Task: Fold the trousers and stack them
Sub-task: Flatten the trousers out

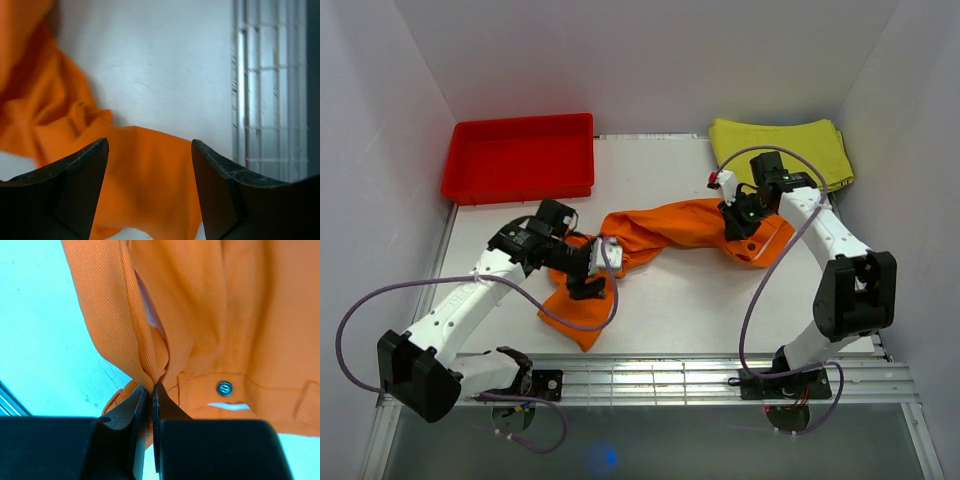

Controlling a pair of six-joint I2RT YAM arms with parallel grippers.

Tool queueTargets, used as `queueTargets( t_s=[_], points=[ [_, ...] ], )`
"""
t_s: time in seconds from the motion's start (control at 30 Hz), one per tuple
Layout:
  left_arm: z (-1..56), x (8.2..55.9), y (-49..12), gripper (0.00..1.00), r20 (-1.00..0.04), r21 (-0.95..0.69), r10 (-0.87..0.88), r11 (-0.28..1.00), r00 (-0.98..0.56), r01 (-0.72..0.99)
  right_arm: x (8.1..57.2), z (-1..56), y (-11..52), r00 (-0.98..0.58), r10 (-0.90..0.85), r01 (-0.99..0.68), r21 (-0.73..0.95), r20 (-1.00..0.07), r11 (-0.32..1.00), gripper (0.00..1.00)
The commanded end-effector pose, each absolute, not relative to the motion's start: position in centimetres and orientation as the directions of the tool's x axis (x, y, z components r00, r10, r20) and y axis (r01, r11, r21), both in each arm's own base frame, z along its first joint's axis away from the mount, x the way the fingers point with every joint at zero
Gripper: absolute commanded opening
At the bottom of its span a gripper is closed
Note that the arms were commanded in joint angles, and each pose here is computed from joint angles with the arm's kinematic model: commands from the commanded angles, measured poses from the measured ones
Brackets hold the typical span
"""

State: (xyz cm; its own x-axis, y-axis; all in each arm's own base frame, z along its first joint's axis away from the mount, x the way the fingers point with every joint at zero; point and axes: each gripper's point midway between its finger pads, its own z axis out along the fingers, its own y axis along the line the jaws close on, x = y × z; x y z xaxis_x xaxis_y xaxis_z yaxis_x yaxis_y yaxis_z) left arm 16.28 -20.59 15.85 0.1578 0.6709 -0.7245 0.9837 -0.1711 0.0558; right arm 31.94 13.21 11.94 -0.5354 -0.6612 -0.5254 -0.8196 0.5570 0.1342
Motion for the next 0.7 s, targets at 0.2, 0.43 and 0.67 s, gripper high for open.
queueTargets(
  t_s=[0.2, 0.43, 0.67],
  points=[
    [20.5, 31.2, -14.6, 0.77, -0.827, -0.135, 0.355, 0.628, -0.436, 0.767, 30.5, 18.4, 11.9, -0.364, -0.681, -0.870, -0.030, -0.636, 0.492, 0.08],
    [12.5, 37.3, -8.6, 0.73, -0.694, -0.230, 0.245, 0.816, -0.677, 0.531, 29.4, 19.9, 10.7, -0.308, -0.715, -0.876, -0.107, -0.628, 0.471, 0.08],
    [8.7, 40.1, -8.8, 0.80, -0.634, -0.289, 0.212, 0.827, -0.744, 0.482, 28.3, 19.6, 8.8, -0.310, -0.740, -0.865, -0.146, -0.598, 0.480, 0.08]
  ],
)
